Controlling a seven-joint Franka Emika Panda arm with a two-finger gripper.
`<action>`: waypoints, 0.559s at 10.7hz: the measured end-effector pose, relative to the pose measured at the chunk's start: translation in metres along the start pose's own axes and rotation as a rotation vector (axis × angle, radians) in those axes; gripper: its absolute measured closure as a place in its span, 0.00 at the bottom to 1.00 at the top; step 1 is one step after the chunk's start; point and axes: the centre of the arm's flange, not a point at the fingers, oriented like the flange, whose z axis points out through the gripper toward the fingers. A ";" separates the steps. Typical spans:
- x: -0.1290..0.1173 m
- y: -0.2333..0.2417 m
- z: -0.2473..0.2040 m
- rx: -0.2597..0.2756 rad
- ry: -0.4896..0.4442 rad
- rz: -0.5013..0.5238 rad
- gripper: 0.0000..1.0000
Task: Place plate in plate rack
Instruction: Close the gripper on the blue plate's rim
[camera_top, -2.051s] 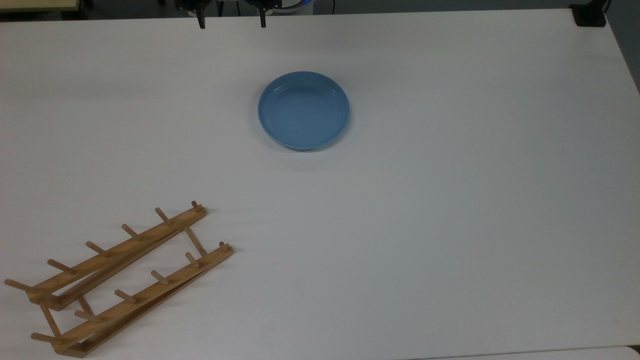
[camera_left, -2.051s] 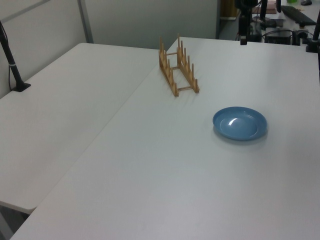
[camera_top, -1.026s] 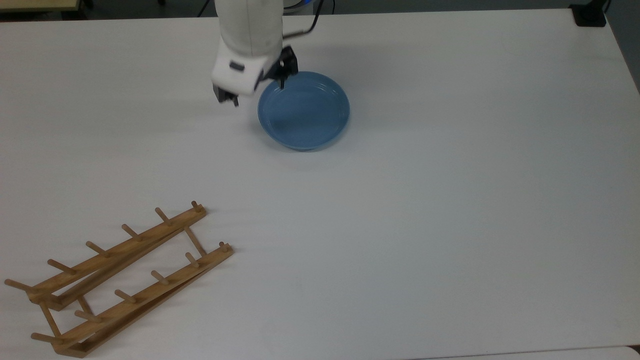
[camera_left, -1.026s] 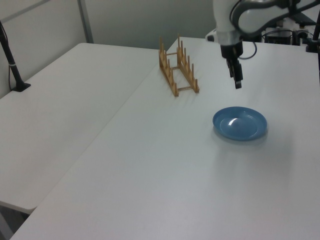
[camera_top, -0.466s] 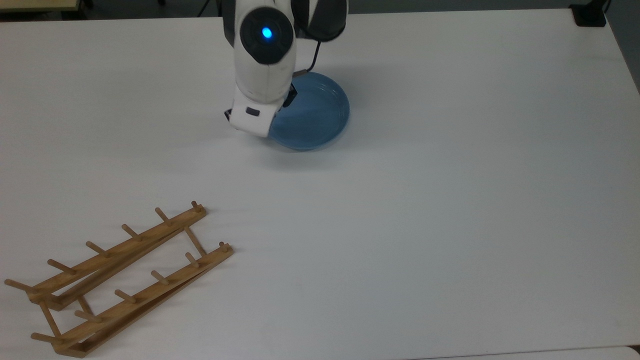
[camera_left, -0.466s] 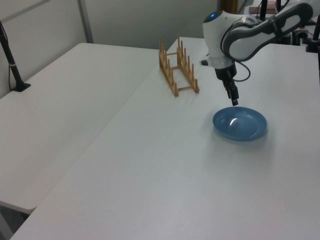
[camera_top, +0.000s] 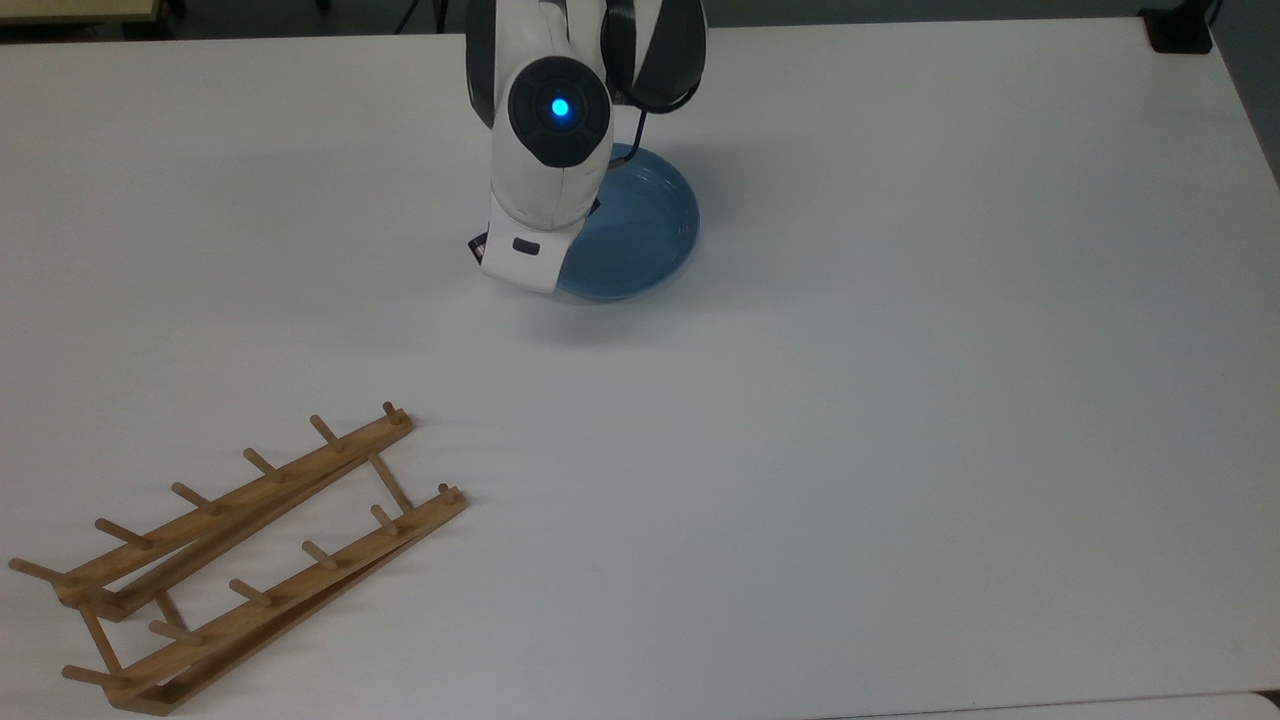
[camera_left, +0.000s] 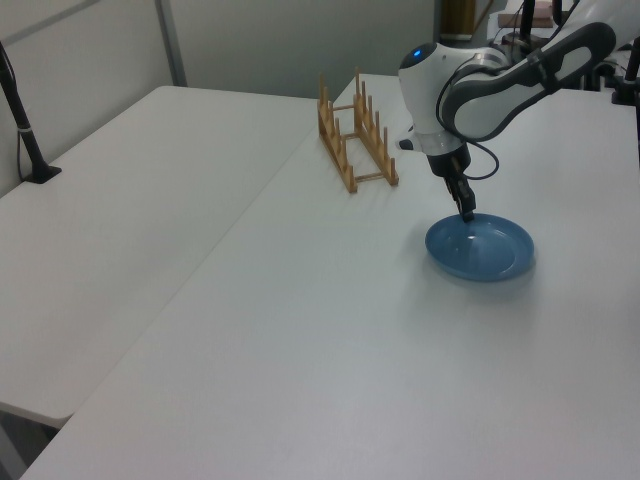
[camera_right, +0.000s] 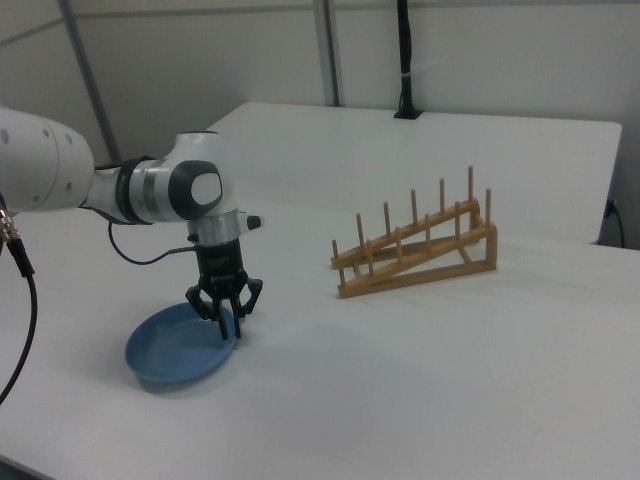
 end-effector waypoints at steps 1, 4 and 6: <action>0.002 -0.001 0.002 -0.001 -0.002 -0.004 0.76; 0.003 -0.002 0.004 -0.013 -0.007 -0.012 0.78; 0.004 -0.002 0.005 -0.013 -0.006 -0.012 0.85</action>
